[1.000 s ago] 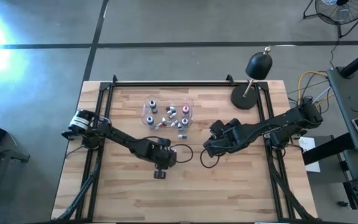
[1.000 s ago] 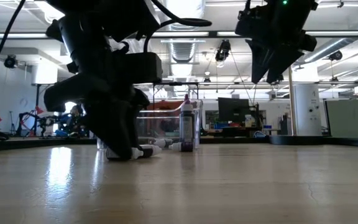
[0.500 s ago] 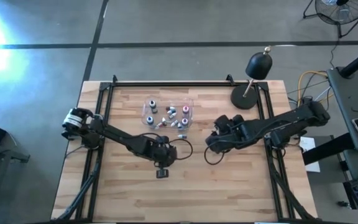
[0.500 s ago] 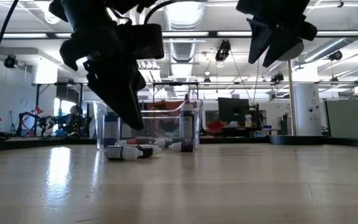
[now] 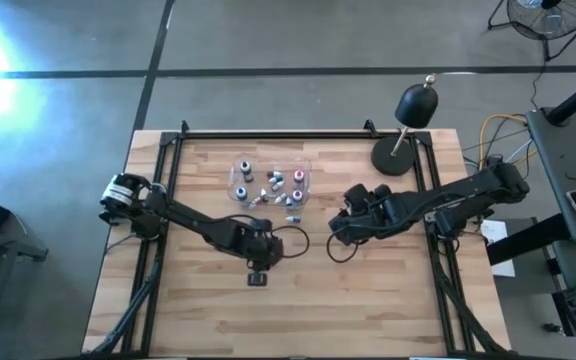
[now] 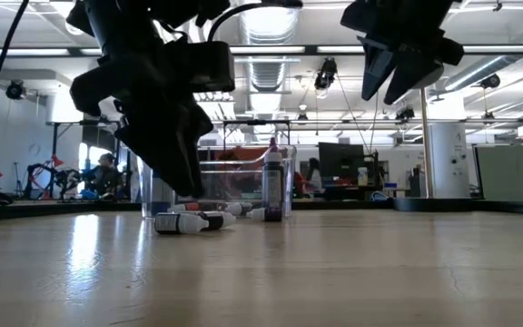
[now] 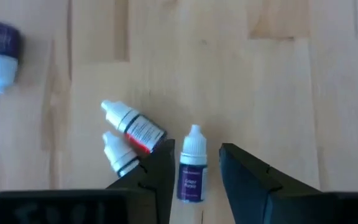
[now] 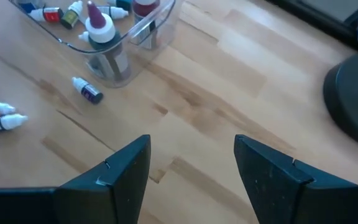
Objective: Pick & Place food coloring
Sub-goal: Put the small violet food coloring bottle into the transparent bin
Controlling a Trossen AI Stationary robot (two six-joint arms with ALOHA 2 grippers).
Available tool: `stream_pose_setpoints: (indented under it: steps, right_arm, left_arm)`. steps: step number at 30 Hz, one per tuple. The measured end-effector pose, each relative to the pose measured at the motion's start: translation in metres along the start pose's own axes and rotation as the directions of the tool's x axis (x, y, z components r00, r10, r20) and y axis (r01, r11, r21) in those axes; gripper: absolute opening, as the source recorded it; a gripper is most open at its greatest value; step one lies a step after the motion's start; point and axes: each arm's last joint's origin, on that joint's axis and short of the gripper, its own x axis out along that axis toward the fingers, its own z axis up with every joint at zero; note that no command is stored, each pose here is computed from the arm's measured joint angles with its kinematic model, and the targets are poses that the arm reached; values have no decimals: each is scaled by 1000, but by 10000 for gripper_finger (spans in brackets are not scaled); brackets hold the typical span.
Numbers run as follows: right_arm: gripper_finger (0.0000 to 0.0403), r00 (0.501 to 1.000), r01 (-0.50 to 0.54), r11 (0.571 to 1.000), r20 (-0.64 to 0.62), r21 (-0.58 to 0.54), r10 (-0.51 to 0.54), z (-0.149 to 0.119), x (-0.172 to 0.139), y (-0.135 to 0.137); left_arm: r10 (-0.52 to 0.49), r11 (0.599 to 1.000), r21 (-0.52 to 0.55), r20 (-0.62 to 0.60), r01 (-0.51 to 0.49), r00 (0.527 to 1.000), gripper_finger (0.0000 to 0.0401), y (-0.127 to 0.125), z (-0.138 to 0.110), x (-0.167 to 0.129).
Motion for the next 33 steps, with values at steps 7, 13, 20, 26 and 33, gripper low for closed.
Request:
stream_pose_setpoints:
  steps: [7,13,20,26,33]
  right_arm:
    - [224,1000,6,1000,-6,31,-6,-1,2,0]
    - [224,1000,12,999,0,46,-12,-2,3,0]
    - [224,1000,26,996,-4,81,-25,-6,6,-2]
    - [224,999,35,995,-7,94,-34,-8,8,-3]
    - [224,999,37,995,-8,92,-36,-8,9,-3]
  left_arm:
    - [-38,999,31,40,36,998,107,0,-10,11]
    - [-34,999,25,21,34,999,107,2,-21,17]
    - [-43,999,10,71,42,997,107,2,-21,19]
    - [-41,999,16,59,40,997,107,3,-25,21]
    - [-36,999,14,55,35,998,107,2,-25,32]
